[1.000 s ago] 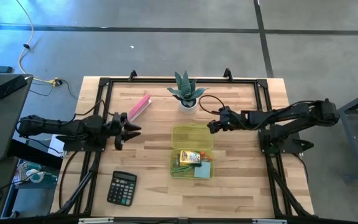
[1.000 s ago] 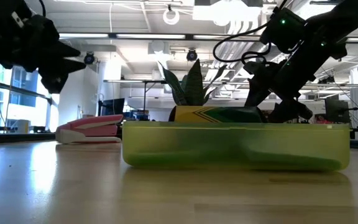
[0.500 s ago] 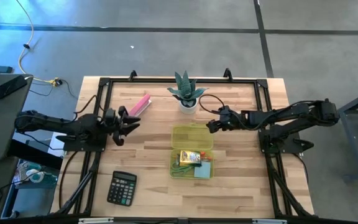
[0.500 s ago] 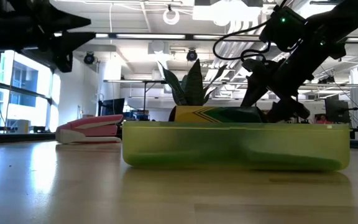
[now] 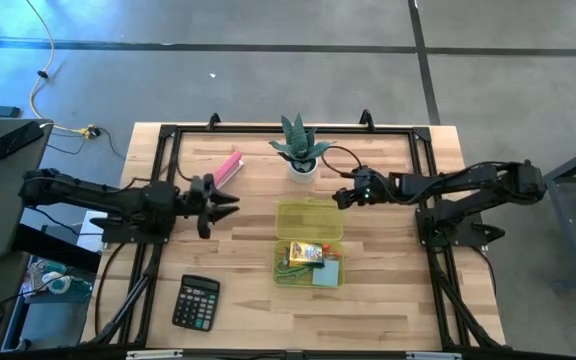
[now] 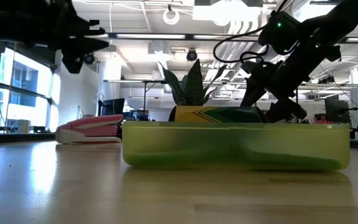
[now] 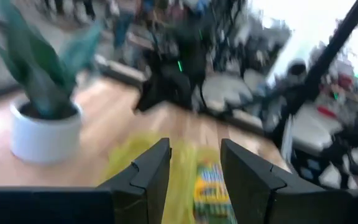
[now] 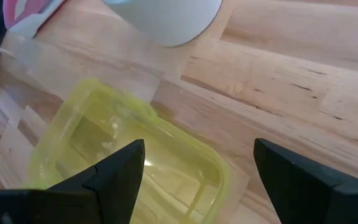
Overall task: Pack school essentials
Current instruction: Close the supply box
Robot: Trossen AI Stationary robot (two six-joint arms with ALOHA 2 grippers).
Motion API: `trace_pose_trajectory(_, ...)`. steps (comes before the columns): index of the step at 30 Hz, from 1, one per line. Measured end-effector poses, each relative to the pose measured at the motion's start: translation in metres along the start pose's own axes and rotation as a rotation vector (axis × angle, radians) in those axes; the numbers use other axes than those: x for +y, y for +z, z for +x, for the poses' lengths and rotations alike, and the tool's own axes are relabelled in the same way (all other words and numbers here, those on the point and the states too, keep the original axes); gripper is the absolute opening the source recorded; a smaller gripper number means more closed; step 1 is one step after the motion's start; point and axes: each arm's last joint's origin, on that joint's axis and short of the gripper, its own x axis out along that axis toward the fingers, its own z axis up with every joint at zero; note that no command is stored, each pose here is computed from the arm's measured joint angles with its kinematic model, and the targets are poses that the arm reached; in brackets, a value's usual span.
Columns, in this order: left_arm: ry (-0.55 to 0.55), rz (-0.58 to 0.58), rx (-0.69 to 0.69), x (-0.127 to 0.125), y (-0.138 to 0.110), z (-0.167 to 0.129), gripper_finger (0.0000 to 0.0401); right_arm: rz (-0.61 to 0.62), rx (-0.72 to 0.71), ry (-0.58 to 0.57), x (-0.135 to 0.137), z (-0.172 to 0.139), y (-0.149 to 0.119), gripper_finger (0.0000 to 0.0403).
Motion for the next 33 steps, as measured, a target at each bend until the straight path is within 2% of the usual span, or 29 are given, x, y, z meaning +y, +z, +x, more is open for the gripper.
trace_pose_trajectory(5,-0.037,-0.041,0.16,0.0,-0.015,0.014,0.0131,0.008,0.025,0.014,-0.005,0.001,0.007,0.0291)
trace_pose_trajectory(13,-0.005,-0.149,0.377,0.002,-0.048,0.031,0.0131,0.025,0.06,0.039,-0.007,0.001,0.01,0.0291)
trace_pose_trajectory(20,0.047,-0.171,0.473,-0.001,-0.07,0.046,0.0131,0.034,0.093,0.042,-0.008,0.004,0.008,0.0291)
trace_pose_trajectory(27,0.087,-0.126,0.54,-0.003,-0.078,0.073,0.0131,0.024,0.168,0.077,-0.002,0.005,-0.003,0.0291)
trace_pose_trajectory(33,0.154,-0.139,0.557,0.014,-0.079,0.091,0.0131,0.007,0.2,0.09,0.004,0.004,-0.013,0.0291)
